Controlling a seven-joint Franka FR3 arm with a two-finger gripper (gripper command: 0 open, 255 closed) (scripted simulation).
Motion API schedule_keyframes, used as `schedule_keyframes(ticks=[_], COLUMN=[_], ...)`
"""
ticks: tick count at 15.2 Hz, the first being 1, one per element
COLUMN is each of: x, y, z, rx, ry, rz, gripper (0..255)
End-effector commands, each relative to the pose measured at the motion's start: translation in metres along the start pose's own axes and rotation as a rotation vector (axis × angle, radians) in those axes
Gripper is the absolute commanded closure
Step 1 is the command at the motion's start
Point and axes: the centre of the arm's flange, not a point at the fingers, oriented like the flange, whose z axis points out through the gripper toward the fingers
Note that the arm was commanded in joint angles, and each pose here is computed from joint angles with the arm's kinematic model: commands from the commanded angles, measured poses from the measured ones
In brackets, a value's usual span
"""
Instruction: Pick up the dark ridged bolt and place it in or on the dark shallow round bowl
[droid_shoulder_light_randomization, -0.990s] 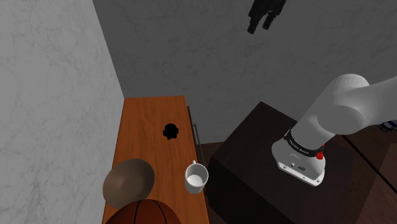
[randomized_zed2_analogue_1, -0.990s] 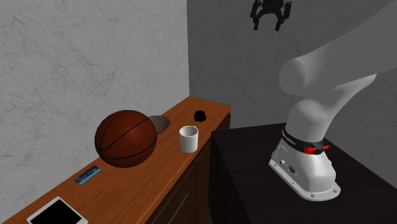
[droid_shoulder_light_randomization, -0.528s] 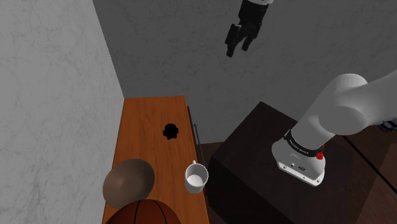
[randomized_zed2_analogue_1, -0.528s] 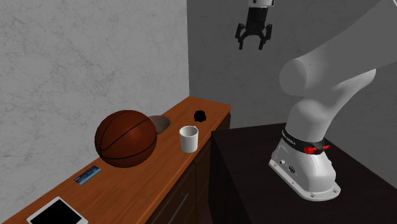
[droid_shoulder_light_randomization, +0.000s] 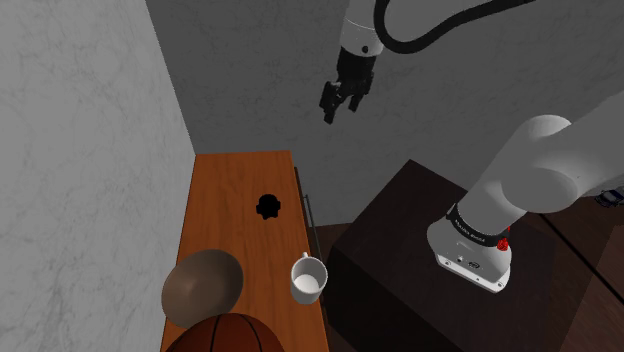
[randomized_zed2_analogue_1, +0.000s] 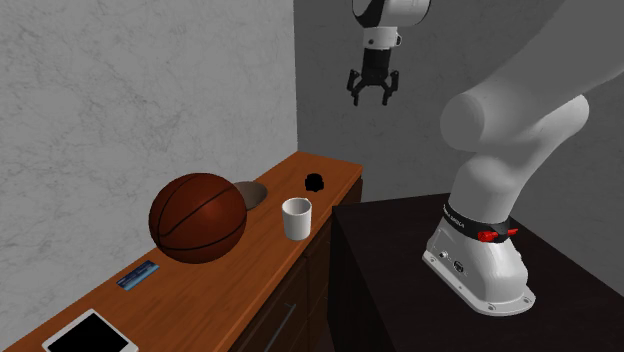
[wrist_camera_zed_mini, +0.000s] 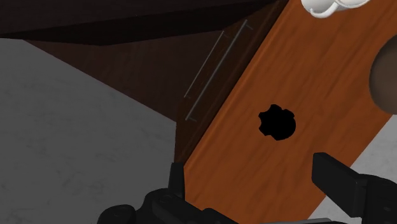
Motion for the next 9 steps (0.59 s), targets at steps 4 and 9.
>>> schedule_keyframes(ticks=[4,9], x=[0.017,0.033], y=[-0.031,-0.063], z=[0.056,0.112], rx=[-0.003,-0.007], ry=[-0.007,-0.016], rz=[-0.010,-0.020], gripper=[0,0])
